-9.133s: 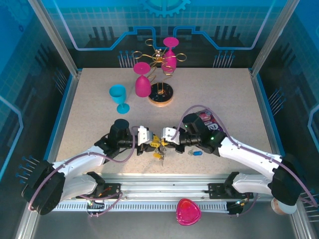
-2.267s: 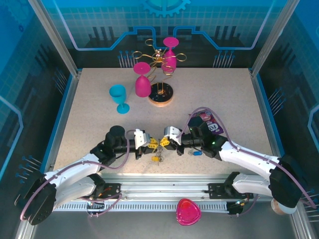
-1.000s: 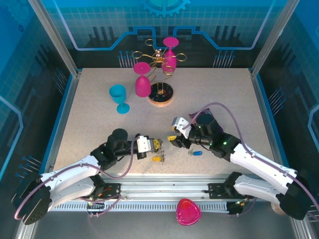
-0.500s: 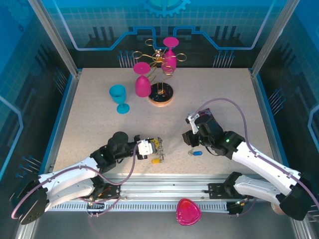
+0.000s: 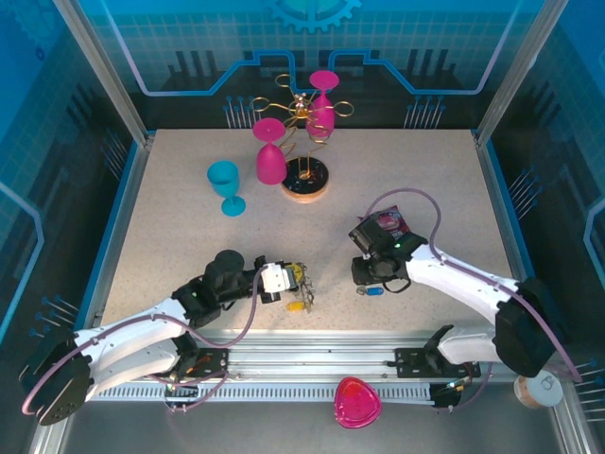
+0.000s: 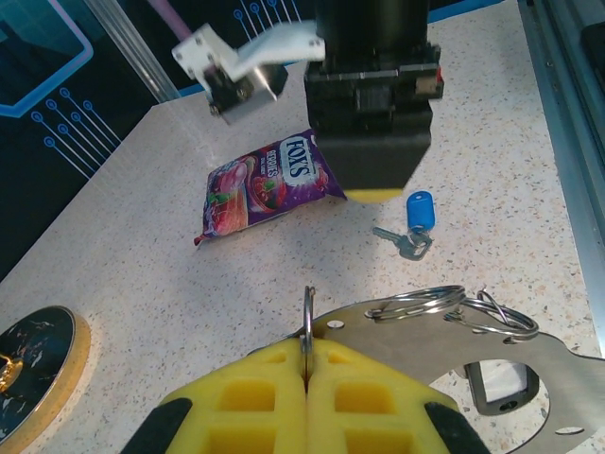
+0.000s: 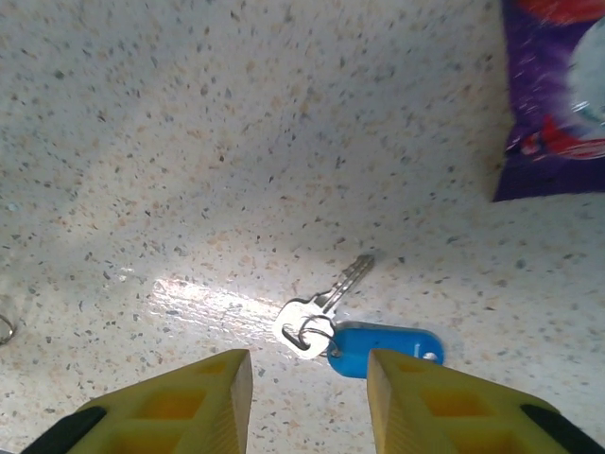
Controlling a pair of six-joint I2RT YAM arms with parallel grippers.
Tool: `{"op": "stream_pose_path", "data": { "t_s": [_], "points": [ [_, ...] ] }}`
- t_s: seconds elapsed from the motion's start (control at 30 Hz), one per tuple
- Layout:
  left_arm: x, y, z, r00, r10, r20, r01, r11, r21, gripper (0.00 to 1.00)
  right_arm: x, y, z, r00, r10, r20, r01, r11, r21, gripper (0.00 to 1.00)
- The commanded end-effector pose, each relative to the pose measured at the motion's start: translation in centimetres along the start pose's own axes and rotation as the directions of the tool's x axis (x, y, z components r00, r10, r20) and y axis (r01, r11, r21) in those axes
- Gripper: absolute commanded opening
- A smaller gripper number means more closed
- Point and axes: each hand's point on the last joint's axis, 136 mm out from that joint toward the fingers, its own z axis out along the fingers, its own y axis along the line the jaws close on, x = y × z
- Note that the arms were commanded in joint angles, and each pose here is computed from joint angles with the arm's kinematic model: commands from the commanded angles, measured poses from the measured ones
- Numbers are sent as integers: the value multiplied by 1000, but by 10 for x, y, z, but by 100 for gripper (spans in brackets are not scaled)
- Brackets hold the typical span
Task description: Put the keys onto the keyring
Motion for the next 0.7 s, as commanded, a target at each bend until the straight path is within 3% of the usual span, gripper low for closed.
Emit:
{"op": "stream_pose_path", "data": {
  "t_s": [0.0, 0.3, 0.67],
  "points": [
    [-11, 2, 1, 999, -3, 42, 3, 1000, -7, 0, 8, 5, 15, 997, -21, -69, 19, 1000, -23, 38],
    [-10, 0, 2, 999, 5, 38, -5, 1000, -1, 0, 26, -4, 38, 967, -132, -219, 147, 988, 53, 43],
    [-10, 0, 2, 999, 11, 37, -11, 1000, 0, 0, 27, 8, 40, 951, -173, -255, 187, 982, 32, 32]
  ]
}}
